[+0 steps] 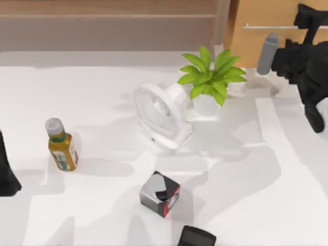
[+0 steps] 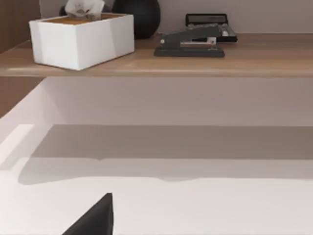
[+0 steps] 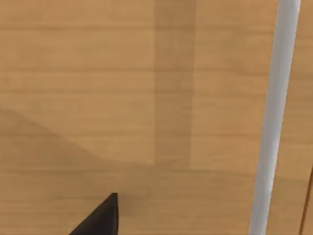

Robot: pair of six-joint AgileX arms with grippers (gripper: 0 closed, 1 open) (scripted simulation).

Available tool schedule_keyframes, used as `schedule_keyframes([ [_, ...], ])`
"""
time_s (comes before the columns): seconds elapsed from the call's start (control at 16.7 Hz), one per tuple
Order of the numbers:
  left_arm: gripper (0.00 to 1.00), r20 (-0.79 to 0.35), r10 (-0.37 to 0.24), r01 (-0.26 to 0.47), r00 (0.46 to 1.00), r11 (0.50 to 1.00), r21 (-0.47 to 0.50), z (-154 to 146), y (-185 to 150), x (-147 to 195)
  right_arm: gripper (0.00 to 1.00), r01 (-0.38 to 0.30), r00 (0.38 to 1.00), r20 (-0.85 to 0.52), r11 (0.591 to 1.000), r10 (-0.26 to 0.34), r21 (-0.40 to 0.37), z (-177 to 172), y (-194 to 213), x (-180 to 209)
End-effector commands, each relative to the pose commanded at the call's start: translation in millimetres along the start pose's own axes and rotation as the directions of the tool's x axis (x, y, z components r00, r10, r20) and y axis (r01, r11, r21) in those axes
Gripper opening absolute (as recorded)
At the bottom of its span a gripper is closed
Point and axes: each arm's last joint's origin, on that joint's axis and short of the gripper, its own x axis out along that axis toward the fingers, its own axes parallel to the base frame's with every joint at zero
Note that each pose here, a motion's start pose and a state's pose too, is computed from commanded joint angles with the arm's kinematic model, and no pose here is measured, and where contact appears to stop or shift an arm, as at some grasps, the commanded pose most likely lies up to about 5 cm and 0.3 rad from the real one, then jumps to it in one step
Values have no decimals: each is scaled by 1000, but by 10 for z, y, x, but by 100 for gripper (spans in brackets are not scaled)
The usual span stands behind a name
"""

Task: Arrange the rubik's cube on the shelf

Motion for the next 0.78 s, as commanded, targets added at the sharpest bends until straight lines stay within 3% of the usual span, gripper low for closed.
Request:
schedule_keyframes([
  [0.66,100,0,0,0,1000,1000,0,0,0,0,2,0,1000,0,1000,0,0,0,0,0],
  [0.78,100,0,0,0,1000,1000,0,0,0,0,0,0,1000,0,1000,0,0,0,0,0],
])
